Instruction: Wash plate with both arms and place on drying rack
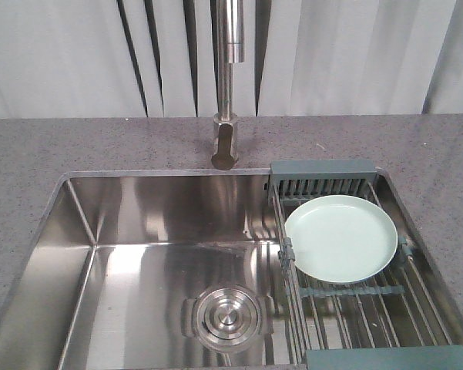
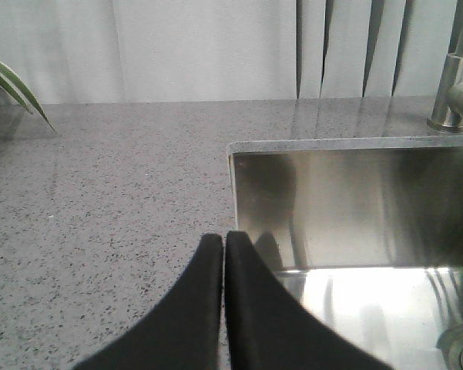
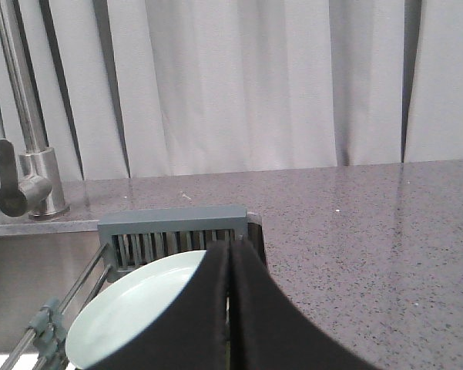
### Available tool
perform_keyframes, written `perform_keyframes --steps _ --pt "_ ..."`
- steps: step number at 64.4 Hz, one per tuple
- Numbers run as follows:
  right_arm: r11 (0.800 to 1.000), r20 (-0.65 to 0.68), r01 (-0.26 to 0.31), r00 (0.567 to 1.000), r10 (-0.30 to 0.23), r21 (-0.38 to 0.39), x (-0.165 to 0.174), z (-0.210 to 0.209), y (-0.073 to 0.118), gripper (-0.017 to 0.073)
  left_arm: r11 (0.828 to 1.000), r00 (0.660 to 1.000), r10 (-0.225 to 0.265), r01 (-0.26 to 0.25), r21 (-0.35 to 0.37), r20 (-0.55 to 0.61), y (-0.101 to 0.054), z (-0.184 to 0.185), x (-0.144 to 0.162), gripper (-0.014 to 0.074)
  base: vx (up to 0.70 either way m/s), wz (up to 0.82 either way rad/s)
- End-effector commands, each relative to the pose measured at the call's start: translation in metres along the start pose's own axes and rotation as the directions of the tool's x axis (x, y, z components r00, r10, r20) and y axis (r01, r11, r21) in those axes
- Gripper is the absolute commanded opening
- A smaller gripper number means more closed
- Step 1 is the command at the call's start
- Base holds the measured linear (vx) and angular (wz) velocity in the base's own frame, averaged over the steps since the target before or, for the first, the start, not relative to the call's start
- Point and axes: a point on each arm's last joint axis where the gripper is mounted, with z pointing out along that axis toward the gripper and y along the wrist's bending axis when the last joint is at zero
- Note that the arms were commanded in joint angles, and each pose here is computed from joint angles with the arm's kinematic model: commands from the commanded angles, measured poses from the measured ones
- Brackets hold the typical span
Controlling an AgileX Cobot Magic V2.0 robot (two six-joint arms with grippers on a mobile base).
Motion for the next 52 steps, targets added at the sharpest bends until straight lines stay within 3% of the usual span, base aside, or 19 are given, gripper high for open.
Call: perform_keyframes --steps 1,52 --pt "1.000 0.088 0.015 0.996 -0.015 -0.001 -0.0070 -0.0008 0.0004 -0.0006 1.000 0.998 -0.007 0.006 0.020 0.066 -0.0013 -0.0001 -0.0013 -0.0006 0.00 0.00" --pt "1.000 0.087 0.016 0.996 -0.016 -0.001 -0.0069 -0.0008 0.0004 -0.0006 1.000 0.998 -0.007 0.006 0.020 0.066 -0.0013 -0.0001 -0.0013 -0.0006 0.00 0.00"
